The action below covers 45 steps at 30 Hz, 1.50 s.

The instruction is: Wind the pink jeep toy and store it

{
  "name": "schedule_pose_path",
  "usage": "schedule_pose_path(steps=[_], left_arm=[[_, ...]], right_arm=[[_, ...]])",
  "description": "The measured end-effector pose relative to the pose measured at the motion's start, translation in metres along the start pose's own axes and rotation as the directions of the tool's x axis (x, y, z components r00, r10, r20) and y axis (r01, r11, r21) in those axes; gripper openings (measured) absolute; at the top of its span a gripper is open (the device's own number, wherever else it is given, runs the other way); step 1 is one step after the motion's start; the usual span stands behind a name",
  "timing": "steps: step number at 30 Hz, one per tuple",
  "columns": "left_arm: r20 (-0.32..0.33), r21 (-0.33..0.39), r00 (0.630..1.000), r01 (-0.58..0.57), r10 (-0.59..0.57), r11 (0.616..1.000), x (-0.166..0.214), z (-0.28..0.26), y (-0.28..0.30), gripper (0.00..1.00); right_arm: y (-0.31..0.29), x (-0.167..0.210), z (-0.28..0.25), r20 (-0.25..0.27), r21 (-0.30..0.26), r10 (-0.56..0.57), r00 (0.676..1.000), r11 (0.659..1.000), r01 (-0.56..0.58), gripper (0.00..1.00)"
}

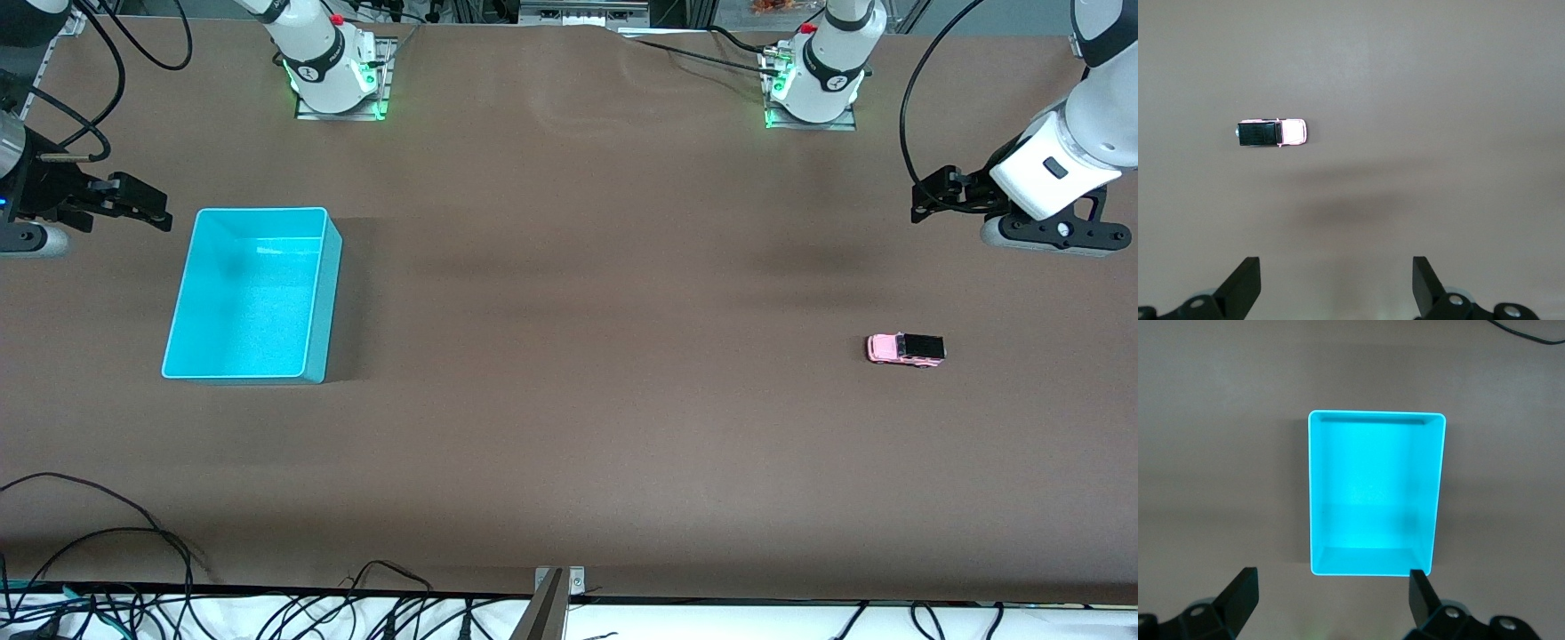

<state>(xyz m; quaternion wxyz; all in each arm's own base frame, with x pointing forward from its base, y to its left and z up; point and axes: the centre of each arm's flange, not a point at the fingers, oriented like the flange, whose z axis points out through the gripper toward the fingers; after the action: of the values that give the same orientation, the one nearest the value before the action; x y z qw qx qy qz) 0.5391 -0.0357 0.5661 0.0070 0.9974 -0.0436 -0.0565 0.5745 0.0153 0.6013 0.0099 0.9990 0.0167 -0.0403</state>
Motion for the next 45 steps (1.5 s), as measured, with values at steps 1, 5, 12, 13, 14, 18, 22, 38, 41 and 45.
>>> schedule_pose_path(steps=[1, 5, 12, 13, 14, 18, 22, 38, 41, 45], left_arm=[[0.0, 0.0, 1.0, 0.0, 0.0, 1.0, 0.0, 0.0, 0.0, 1.0], [0.0, 0.0, 1.0, 0.001, -0.001, 1.0, 0.0, 0.0, -0.001, 1.0], [0.0, 0.0, 1.0, 0.003, -0.003, 1.0, 0.0, 0.0, -0.001, 1.0], [0.0, 0.0, 1.0, 0.003, -0.003, 1.0, 0.0, 0.0, -0.001, 1.0], [0.0, 0.0, 1.0, 0.003, -0.003, 1.0, 0.0, 0.0, -0.002, 1.0], [0.0, -0.001, 1.0, 0.005, -0.005, 1.0, 0.0, 0.0, -0.004, 1.0], [0.002, -0.002, 1.0, -0.013, 0.013, 1.0, 0.001, 0.001, -0.01, 1.0], [0.076, 0.045, 0.909, -0.413, 0.409, 0.91, 0.015, 0.034, -0.086, 1.0], [0.085, 0.069, 0.86, -0.509, 0.503, 0.858, 0.021, 0.038, -0.091, 1.0], [0.085, 0.077, 0.801, -0.598, 0.592, 0.798, 0.031, 0.048, -0.095, 1.0]], right_arm=[[0.0, 0.0, 0.0, 0.0, 0.0, 0.0, 1.0, 1.0, 0.0, 1.0], [0.0, 0.0, 0.0, 0.0, 0.0, 0.0, 1.0, 1.0, 0.0, 1.0], [0.0, 0.0, 0.0, 0.0, 0.0, 0.0, 1.0, 1.0, 0.0, 1.0], [0.0, 0.0, 0.0, 0.0, 0.0, 0.0, 1.0, 1.0, 0.0, 1.0], [0.0, 0.0, 0.0, 0.0, 0.0, 0.0, 1.0, 1.0, 0.0, 1.0], [0.0, 0.0, 0.0, 0.0, 0.0, 0.0, 1.0, 1.0, 0.0, 1.0], [0.0, 0.0, 0.0, 0.0, 0.0, 0.0, 1.0, 1.0, 0.0, 1.0], [0.0, 0.0, 0.0, 0.0, 0.0, 0.0, 1.0, 1.0, 0.0, 1.0], [0.0, 0.0, 0.0, 0.0, 0.0, 0.0, 1.0, 1.0, 0.0, 1.0], [0.0, 0.0, 0.0, 0.0, 0.0, 0.0, 1.0, 1.0, 0.0, 1.0]])
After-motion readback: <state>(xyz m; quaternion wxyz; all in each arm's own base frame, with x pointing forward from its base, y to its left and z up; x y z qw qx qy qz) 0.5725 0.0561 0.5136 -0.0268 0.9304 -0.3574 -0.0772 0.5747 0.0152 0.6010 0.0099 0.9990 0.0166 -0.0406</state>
